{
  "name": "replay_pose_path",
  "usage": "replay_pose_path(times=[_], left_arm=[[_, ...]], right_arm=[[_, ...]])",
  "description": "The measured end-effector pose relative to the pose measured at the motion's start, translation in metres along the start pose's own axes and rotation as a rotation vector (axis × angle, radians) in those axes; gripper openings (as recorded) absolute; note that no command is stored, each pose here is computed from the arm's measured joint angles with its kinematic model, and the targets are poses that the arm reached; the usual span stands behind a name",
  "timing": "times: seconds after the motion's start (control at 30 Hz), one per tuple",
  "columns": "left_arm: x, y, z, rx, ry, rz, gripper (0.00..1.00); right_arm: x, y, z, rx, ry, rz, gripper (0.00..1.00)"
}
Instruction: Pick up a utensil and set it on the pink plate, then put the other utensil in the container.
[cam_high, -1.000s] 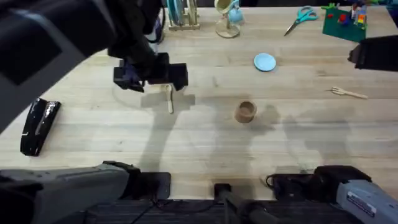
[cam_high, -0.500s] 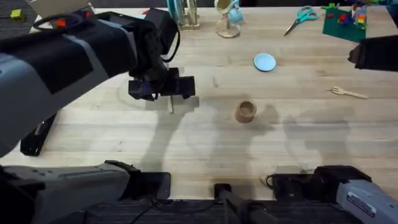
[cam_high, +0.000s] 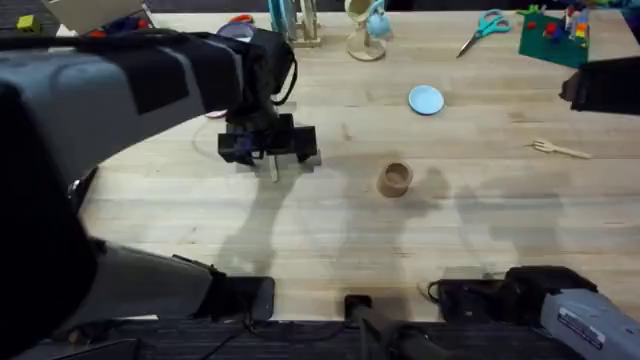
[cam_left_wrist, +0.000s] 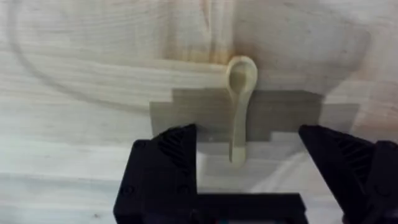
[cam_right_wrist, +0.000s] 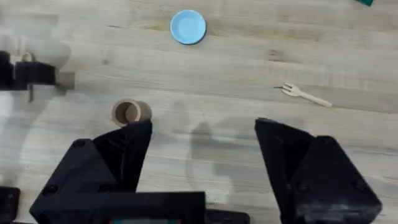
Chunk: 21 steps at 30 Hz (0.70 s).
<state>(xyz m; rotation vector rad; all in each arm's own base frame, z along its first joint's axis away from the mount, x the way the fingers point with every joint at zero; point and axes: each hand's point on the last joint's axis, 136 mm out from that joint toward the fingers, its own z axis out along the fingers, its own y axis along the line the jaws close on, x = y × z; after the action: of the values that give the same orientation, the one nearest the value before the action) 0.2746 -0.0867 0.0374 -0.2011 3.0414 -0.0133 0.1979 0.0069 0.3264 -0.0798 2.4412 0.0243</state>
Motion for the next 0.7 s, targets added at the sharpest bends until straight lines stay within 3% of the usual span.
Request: replay_pose_path(times=[0.7], left_arm=[[-0.011, -0.004, 0.004, 0.007, -0.036, -0.021, 0.993]], right_arm=[[0.0, 0.0, 0.0, 0.0, 0.0, 0.0, 0.996]])
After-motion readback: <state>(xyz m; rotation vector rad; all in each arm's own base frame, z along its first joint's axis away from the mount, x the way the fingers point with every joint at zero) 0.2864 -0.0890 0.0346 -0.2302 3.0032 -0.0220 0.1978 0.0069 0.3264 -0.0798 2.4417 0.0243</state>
